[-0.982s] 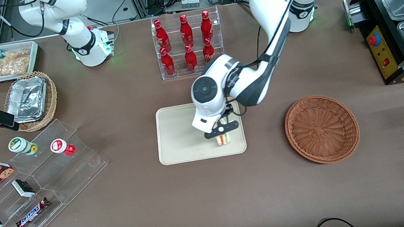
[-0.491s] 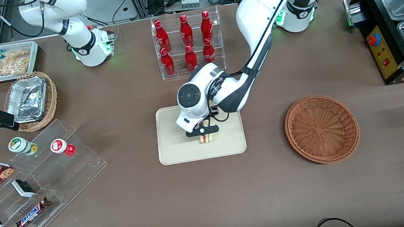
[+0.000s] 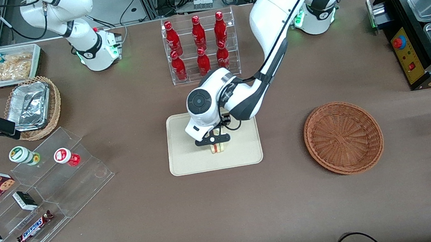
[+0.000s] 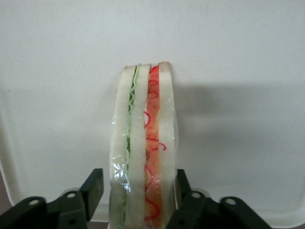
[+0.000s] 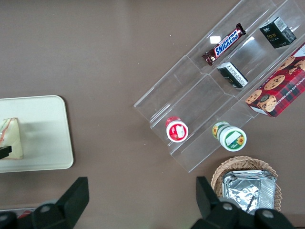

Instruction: Place sandwich from basket to tray

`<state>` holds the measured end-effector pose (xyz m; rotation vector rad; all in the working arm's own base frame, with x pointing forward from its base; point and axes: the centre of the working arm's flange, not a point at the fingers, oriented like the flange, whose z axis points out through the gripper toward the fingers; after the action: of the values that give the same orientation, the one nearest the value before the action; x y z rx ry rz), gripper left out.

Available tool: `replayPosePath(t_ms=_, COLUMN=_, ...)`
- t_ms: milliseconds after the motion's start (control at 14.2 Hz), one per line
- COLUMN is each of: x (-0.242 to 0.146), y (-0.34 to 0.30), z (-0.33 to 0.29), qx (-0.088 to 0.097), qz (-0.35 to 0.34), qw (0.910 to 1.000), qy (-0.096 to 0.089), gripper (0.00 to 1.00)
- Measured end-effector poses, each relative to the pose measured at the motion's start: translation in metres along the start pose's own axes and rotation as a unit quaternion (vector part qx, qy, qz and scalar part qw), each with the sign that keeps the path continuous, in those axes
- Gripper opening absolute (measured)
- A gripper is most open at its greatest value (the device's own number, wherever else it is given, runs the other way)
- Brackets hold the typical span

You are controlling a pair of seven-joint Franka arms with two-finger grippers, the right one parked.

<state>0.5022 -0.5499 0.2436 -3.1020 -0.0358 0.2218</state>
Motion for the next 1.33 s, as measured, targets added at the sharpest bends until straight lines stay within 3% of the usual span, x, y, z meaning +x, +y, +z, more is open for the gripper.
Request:
replayPosePath(t_ms=140, x=0.003, y=-0.011, z=-0.037, qx=0.012, qz=-0.007, qw=0.9999, qy=-0.003, gripper=0.95)
replayPosePath(t_ms=211, x=0.008, y=-0.027, z=-0.064, qx=0.021, qz=-0.017, qw=0.9996, qy=-0.006, gripper=1.0)
replayPosePath(t_ms=561, x=0.051, y=-0.167, z=-0.197, qx=0.026, qz=-0.078, qw=0.9966, qy=-0.004, gripper=1.0)
replayPosePath(t_ms=982, x=0.047, y=-0.337, z=-0.243, qx=0.033, qz=-0.051, qw=0.9981, qy=-0.012, gripper=1.0)
replayPosePath(t_ms=1333, x=0.035, y=-0.436, z=-0.284, qx=0.023, qz=-0.045, qw=0.9987, qy=0.004, gripper=1.0)
